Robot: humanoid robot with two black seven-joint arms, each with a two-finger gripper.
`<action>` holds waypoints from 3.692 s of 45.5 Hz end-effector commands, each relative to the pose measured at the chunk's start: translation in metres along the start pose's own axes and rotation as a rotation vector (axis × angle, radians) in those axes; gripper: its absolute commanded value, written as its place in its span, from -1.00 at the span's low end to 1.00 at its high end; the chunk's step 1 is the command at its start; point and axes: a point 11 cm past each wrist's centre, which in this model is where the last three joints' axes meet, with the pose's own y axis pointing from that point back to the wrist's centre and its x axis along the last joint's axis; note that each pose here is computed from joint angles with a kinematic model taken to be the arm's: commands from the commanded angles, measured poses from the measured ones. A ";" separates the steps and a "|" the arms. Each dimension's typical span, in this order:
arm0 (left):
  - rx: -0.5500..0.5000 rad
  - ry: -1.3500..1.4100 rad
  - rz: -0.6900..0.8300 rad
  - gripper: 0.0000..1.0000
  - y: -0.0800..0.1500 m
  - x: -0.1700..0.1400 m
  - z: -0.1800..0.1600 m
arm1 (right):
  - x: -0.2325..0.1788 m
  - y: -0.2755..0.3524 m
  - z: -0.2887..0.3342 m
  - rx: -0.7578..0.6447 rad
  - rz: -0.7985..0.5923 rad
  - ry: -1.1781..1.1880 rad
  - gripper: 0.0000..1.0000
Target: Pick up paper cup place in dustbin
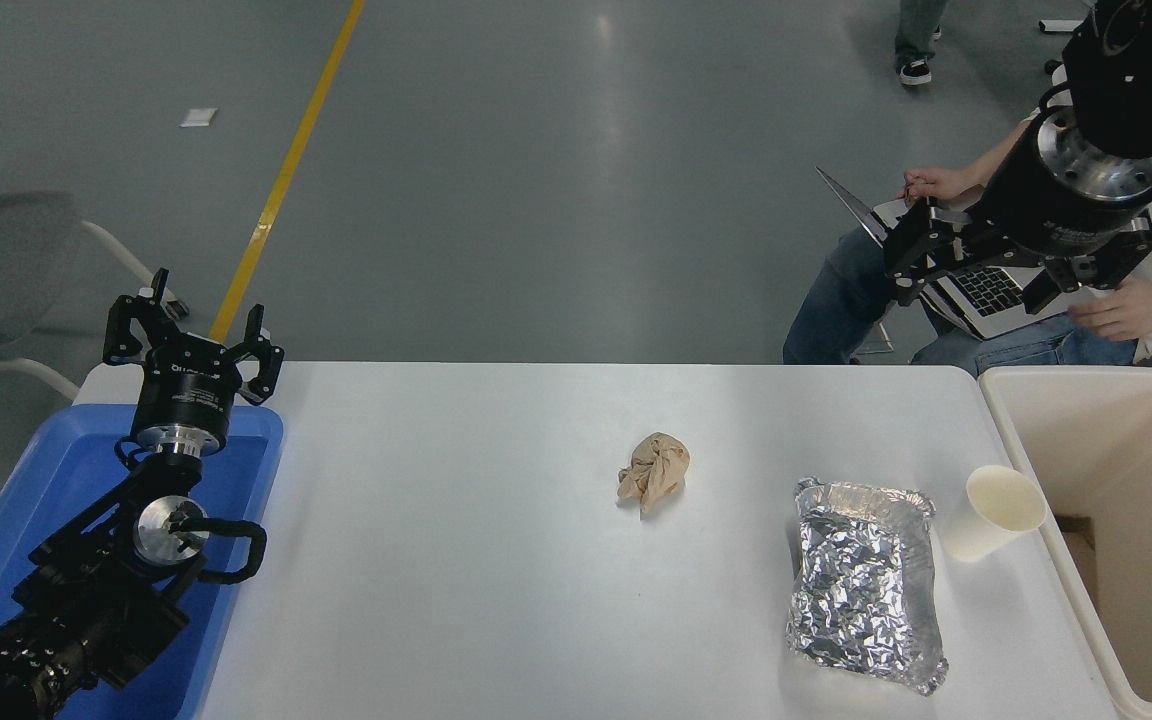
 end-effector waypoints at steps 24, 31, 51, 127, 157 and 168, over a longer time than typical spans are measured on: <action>-0.002 0.000 0.000 0.98 -0.001 0.000 0.001 | 0.000 0.001 0.000 0.000 0.002 0.000 1.00; -0.001 -0.001 0.003 0.98 0.000 0.001 0.001 | 0.001 0.002 0.001 -0.001 0.006 -0.002 1.00; -0.001 0.001 0.000 0.98 0.000 0.000 0.000 | 0.004 0.011 -0.003 0.018 0.028 0.001 1.00; -0.001 0.001 0.002 0.98 0.000 0.000 0.000 | -0.100 -0.238 0.149 -0.203 0.028 -0.352 0.90; -0.001 0.001 0.001 0.98 0.000 0.000 0.000 | -0.093 -0.240 0.143 -0.175 0.050 -0.387 0.90; -0.001 0.000 0.002 0.98 0.000 0.001 0.001 | -0.102 -0.248 0.139 -0.170 0.026 -0.388 0.39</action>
